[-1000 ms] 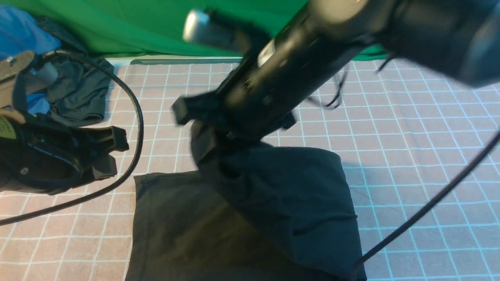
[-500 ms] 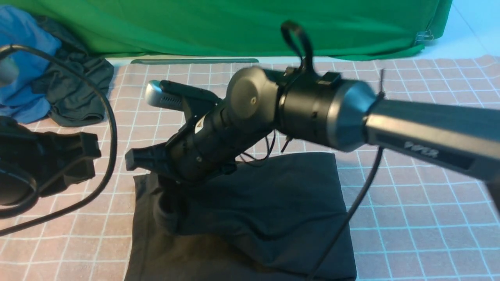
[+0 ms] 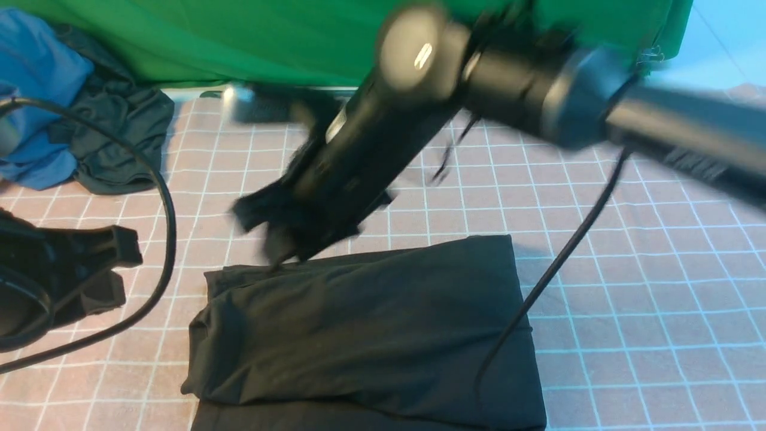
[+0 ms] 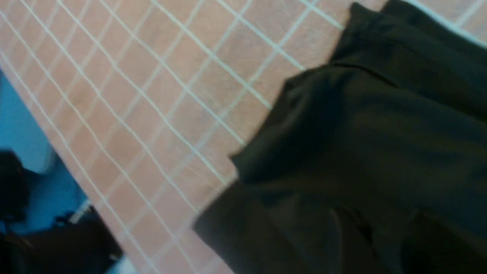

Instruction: Fold a long-sleeved shirt over a pink coffee tablecloth.

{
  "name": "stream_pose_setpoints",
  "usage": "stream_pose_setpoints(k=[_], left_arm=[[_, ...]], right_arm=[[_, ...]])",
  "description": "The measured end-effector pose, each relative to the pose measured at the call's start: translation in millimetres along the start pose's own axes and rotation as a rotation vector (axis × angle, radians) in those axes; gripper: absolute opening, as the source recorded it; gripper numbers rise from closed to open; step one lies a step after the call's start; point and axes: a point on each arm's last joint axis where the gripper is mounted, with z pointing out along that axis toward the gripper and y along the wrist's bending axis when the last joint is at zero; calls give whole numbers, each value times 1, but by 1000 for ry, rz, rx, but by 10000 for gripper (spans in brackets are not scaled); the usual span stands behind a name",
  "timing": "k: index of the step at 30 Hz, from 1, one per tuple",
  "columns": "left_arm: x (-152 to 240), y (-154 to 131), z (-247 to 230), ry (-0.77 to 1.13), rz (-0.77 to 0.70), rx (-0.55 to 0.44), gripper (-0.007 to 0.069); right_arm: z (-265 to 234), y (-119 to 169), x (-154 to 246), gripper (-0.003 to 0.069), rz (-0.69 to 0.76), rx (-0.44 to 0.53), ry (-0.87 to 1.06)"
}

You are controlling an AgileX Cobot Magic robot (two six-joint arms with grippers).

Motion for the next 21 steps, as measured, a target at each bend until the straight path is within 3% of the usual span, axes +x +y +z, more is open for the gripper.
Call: stream_pose_setpoints(k=[3, 6, 13, 16, 21], left_arm=[[-3, -3, 12, 44, -6, -14, 13], [-6, -7, 31, 118, -13, -26, 13], [-20, -12, 82, 203, -21, -60, 13], [-29, 1, 110, 259, -85, -97, 13], [-30, 6, 139, 353, -57, -41, 14]], right_arm=[[-43, -15, 0, 50, -66, 161, -17], [-81, -26, 8, 36, -70, 245, -61], [-101, -41, 63, 36, -65, 291, 41], [-95, -46, 91, 36, -52, 294, 119], [-99, -46, 112, 36, -49, 295, 113]])
